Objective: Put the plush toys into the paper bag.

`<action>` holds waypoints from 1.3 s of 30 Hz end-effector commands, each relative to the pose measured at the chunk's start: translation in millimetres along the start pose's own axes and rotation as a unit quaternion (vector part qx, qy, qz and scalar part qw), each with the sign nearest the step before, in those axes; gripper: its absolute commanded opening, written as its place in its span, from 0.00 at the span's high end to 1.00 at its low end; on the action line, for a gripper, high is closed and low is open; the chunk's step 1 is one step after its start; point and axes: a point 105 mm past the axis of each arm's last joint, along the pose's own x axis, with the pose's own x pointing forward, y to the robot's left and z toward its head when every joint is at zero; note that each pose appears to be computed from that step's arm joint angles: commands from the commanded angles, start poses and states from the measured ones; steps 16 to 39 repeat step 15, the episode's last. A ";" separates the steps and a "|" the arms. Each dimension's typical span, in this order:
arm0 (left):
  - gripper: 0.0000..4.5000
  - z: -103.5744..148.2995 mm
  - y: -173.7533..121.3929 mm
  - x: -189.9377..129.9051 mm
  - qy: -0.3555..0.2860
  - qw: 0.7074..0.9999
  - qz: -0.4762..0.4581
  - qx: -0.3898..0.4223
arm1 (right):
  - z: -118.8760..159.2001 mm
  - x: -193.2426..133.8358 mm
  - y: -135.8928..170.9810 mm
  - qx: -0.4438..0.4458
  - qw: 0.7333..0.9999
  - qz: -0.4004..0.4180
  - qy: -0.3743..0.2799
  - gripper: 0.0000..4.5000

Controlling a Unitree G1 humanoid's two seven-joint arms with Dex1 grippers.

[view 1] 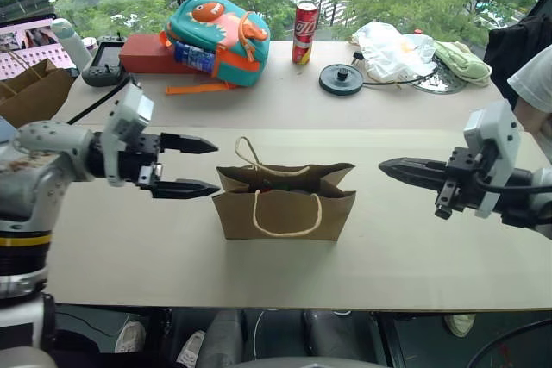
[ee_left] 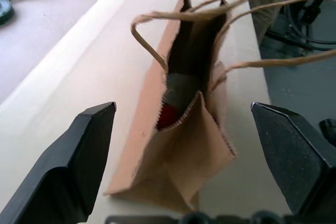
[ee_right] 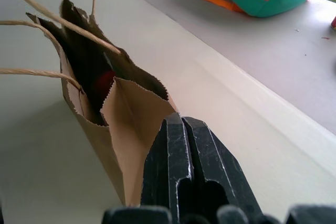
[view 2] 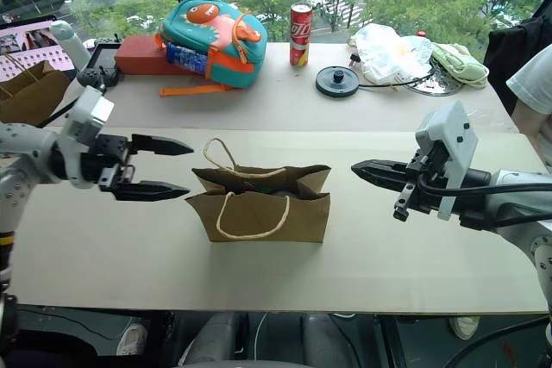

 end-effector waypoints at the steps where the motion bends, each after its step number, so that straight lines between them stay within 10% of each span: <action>1: 0.02 8.1 3.2 -19.1 -0.009 1.000 0.020 0.000 | 10.6 -3.3 5.8 -0.029 0.999 0.020 -0.010 1.00; 39: 0.02 10.1 2.6 -14.6 -0.031 0.999 0.021 0.001 | 11.9 -2.2 6.2 -0.033 0.999 0.036 -0.012 1.00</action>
